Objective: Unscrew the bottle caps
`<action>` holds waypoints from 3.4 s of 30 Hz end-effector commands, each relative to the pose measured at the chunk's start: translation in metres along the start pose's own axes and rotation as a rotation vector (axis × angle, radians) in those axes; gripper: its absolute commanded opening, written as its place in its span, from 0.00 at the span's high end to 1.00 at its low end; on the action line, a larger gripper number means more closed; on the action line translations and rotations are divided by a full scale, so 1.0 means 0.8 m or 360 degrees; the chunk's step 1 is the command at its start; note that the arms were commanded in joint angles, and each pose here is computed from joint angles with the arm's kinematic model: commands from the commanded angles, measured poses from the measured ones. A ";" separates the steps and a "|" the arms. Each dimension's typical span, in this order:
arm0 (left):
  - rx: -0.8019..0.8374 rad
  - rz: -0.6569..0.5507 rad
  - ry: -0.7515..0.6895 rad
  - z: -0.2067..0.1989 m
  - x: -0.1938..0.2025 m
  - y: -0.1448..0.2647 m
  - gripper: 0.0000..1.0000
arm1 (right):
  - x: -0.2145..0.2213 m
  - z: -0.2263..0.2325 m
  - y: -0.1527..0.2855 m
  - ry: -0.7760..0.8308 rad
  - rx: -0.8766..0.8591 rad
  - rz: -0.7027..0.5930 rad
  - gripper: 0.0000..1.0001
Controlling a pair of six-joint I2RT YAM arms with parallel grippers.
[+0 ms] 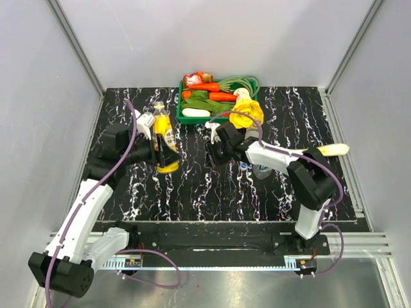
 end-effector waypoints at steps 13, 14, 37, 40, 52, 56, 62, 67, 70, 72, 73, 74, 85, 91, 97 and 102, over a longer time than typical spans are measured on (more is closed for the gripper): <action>0.0084 -0.0030 0.0013 -0.001 0.011 0.000 0.91 | -0.043 0.020 0.033 0.0073 0.0058 -0.0212 0.39; 0.0088 -0.0026 0.0014 -0.001 0.011 -0.001 0.91 | -0.046 0.022 0.037 0.0072 0.0060 -0.0223 0.36; 0.0120 0.0040 0.0032 0.005 0.020 -0.007 0.88 | -0.084 0.062 0.125 0.0077 -0.0101 -0.0523 0.06; 0.0108 0.0074 0.0041 0.009 0.027 -0.012 0.88 | -0.090 0.071 0.146 0.0071 -0.0166 -0.0586 0.02; 0.0080 0.0259 -0.0015 -0.002 0.054 -0.037 0.86 | -0.108 0.069 0.211 -0.0172 -0.0725 -0.0790 0.00; 0.0126 0.0324 -0.0058 -0.013 0.062 -0.048 0.86 | -0.108 0.064 0.218 -0.0223 -0.0919 -0.0825 0.00; 0.0224 0.0399 -0.0170 -0.040 0.068 -0.064 0.84 | -0.109 0.069 0.220 -0.0187 -0.1052 -0.0792 0.00; 0.0303 0.0442 -0.0234 -0.058 0.068 -0.073 0.83 | -0.110 0.076 0.228 -0.0162 -0.1157 -0.0796 0.00; 0.0331 0.0439 -0.0269 -0.067 0.065 -0.075 0.83 | -0.109 0.077 0.231 -0.0165 -0.1143 -0.0792 0.00; 0.0346 0.0442 -0.0285 -0.071 0.065 -0.076 0.81 | -0.108 0.077 0.233 -0.0164 -0.1134 -0.0799 0.01; 0.0351 0.0440 -0.0290 -0.074 0.065 -0.076 0.81 | -0.107 0.077 0.233 -0.0168 -0.1124 -0.0797 0.01; 0.0355 0.0439 -0.0298 -0.076 0.064 -0.077 0.81 | -0.107 0.076 0.233 -0.0169 -0.1119 -0.0795 0.02; 0.0379 0.0446 -0.0331 -0.089 0.063 -0.083 0.81 | -0.100 0.078 0.233 -0.0213 -0.1165 -0.0723 0.19; 0.0379 0.0444 -0.0338 -0.091 0.061 -0.085 0.81 | -0.096 0.077 0.231 -0.0238 -0.1178 -0.0693 0.56; 0.0373 0.0440 -0.0341 -0.090 0.062 -0.084 0.77 | -0.097 0.078 0.233 -0.0212 -0.1173 -0.0704 0.94; 0.0352 0.0406 -0.0335 -0.090 0.061 -0.083 0.72 | -0.096 0.078 0.234 -0.0189 -0.1154 -0.0711 1.00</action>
Point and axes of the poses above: each gripper's point midway between its finger pads, its own y axis back along the fingers, its own z axis along the line the jaws close on, x = y × z, the point moved 10 cm from there along y, back along the fingers
